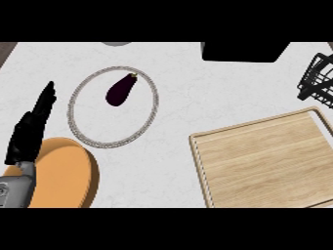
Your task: Pick the tomato from the tray and place it in the tiered basket
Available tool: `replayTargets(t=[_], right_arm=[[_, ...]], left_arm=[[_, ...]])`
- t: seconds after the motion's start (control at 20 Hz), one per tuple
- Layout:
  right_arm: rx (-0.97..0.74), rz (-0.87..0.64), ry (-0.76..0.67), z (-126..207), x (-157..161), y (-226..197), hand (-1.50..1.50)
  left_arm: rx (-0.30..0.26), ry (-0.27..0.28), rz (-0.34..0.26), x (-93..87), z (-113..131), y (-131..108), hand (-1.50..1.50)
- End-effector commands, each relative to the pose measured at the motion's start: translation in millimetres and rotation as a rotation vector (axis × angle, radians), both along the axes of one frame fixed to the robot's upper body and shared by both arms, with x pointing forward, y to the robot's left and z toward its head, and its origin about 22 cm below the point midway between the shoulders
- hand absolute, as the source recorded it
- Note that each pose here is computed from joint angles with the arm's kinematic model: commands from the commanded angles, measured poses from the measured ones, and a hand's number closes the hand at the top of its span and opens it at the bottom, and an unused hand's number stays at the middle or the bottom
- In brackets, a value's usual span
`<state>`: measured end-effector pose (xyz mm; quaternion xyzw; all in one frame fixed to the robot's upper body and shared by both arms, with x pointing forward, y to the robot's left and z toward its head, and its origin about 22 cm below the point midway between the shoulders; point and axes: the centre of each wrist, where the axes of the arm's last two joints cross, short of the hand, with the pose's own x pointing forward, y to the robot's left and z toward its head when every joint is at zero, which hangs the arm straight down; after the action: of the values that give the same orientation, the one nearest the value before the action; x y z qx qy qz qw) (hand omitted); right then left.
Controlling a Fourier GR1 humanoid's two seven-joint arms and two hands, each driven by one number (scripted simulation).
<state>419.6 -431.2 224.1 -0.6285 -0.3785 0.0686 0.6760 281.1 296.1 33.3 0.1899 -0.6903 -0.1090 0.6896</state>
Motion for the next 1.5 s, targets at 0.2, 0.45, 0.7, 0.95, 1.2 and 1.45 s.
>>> replayTargets(t=[0.2, 0.45, 0.7, 0.95, 1.2, 1.45], right_arm=[[0.082, -0.062, -0.217, -15.4, -6.6, -10.1, -1.5], [0.023, -0.053, -0.364, 18.8, -11.9, -14.9, -1.5], [0.024, -0.154, -0.398, 36.8, -34.4, -42.4, -1.5], [0.191, -0.209, -0.422, 58.0, -61.9, -66.6, -1.5], [0.208, -0.173, -0.411, 61.1, -101.4, -92.9, -1.5], [0.263, -0.128, -0.454, 36.7, -124.1, -99.1, -1.5]], left_arm=[[-0.007, -0.008, 0.0, 0.3, 1.5, -6.0, 0.0], [0.006, 0.001, 0.013, 0.0, -5.5, -8.7, 0.0], [0.007, 0.011, 0.04, -5.7, -4.7, 3.7, 0.0], [-0.006, 0.025, 0.051, -18.3, -3.4, 19.5, 0.0], [0.005, 0.034, 0.091, -22.0, -7.4, 15.6, 0.0], [-0.01, 0.046, 0.126, -27.3, -14.9, 25.0, 0.0]])
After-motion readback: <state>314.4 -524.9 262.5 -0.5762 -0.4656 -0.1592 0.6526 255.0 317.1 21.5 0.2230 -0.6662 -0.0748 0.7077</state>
